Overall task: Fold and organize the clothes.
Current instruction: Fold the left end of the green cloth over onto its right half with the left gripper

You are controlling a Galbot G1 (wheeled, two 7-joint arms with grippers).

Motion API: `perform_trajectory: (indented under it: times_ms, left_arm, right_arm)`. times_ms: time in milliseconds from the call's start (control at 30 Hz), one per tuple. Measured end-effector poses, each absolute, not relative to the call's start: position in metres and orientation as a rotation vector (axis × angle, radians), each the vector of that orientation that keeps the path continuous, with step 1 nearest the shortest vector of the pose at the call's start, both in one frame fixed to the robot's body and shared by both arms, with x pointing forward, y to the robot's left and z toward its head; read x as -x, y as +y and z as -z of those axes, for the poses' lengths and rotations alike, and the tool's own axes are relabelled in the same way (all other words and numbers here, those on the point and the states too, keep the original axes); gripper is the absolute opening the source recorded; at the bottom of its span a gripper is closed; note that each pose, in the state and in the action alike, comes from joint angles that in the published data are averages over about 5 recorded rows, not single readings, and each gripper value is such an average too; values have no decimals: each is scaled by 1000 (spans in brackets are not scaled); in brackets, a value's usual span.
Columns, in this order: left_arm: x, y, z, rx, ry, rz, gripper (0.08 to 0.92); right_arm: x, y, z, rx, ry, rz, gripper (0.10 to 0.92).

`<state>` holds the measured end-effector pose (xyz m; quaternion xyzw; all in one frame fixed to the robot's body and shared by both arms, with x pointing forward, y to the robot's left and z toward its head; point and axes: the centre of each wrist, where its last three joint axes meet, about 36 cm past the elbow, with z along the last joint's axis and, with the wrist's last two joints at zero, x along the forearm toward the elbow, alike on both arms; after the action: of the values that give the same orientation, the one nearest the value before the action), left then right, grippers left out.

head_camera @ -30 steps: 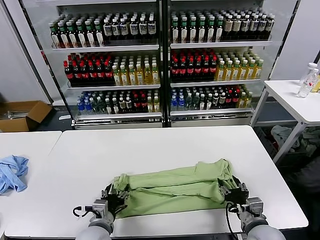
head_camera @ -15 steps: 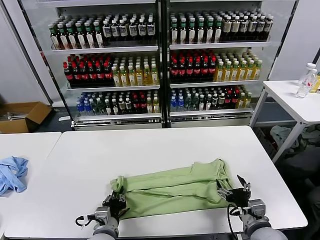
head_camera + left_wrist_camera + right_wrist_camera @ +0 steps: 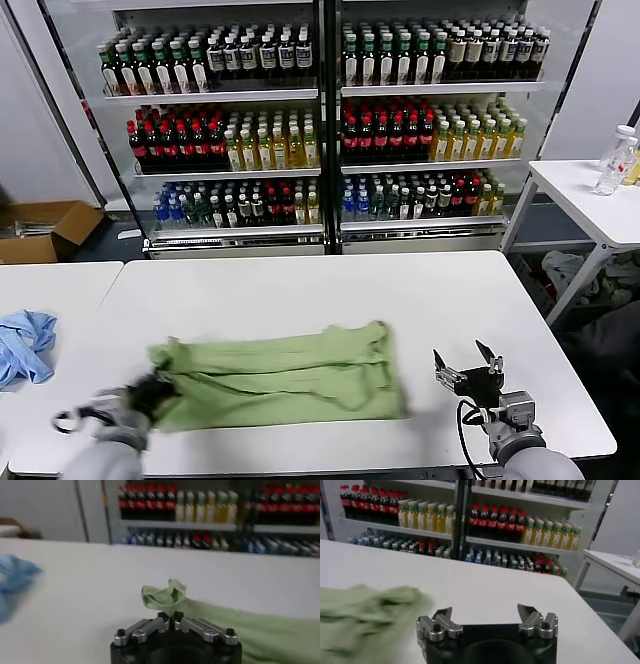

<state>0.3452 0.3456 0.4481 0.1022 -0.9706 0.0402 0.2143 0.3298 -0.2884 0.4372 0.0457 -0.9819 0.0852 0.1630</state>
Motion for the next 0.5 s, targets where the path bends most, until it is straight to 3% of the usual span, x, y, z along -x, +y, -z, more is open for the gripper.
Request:
perform_trajectory:
  times_ms: [167, 300, 500]
  left_arm:
    - [-343, 357, -483, -237, -2758, -298, 105]
    - [-338, 337, -497, -99, -2769, -499, 105]
    - [-341, 285, -492, 131, -2699, -773, 105]
  right_arm:
    - [-329, -288, -438, -130, -2802, -241, 823]
    - [-329, -288, -437, -129, -2801, -244, 823]
    - [-331, -290, -438, -122, -2802, -253, 823]
